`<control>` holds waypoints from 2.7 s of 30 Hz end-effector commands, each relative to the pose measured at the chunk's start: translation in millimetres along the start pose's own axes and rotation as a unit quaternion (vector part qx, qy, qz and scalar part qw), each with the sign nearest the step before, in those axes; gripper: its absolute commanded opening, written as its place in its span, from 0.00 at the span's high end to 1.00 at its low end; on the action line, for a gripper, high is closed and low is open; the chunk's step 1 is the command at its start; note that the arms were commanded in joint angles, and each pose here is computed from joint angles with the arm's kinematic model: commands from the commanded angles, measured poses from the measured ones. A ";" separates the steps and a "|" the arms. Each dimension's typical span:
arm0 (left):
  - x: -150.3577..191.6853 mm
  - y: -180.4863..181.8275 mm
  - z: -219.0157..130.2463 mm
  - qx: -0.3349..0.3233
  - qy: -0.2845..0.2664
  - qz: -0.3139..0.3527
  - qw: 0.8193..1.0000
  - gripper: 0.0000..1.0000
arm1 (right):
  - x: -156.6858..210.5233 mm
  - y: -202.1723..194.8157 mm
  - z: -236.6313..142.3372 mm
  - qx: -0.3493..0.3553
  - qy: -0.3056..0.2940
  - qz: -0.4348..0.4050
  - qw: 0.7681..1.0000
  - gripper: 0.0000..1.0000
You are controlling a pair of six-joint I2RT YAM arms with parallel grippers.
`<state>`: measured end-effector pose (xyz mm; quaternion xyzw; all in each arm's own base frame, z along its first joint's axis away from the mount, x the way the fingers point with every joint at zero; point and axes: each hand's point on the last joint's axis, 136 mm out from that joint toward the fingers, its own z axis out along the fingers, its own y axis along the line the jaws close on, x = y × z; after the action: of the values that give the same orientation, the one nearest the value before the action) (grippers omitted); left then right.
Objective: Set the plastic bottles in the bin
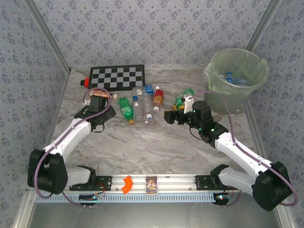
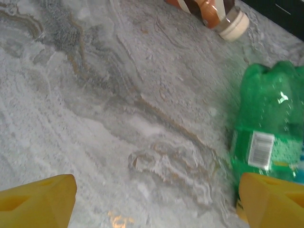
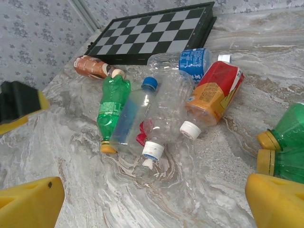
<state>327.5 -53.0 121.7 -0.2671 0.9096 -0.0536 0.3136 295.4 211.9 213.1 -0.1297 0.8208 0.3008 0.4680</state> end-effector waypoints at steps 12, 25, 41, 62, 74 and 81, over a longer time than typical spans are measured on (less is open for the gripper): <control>-76.9 -60.0 67.0 0.006 -0.049 -0.058 0.997 0.26 | 0.0 1.6 9.3 -0.007 -0.021 -0.008 1.000 0.00; -78.9 -64.3 128.0 -0.043 -0.008 -0.089 0.995 0.35 | 1.3 2.3 10.1 -0.010 -0.017 -0.007 1.000 0.00; -70.4 -54.9 162.2 -0.081 0.022 -0.131 0.988 0.34 | -2.9 3.8 4.3 -0.009 -0.023 -0.010 1.000 0.00; -49.6 -35.6 156.3 -0.081 0.047 -0.165 0.982 0.36 | 0.0 3.4 8.5 -0.011 -0.016 -0.003 1.000 0.01; -40.3 -44.8 157.0 -0.071 0.061 -0.166 0.982 0.42 | -1.9 5.4 5.5 -0.015 -0.019 -0.002 1.000 0.00; -35.6 -52.6 157.3 -0.067 0.066 -0.170 0.981 0.31 | -3.8 6.1 3.7 -0.015 -0.022 -0.002 1.000 0.01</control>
<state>483.6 -49.7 34.7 -0.4372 0.8605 -0.0507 0.2565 300.2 218.1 212.1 -0.1313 0.8095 0.3097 0.4811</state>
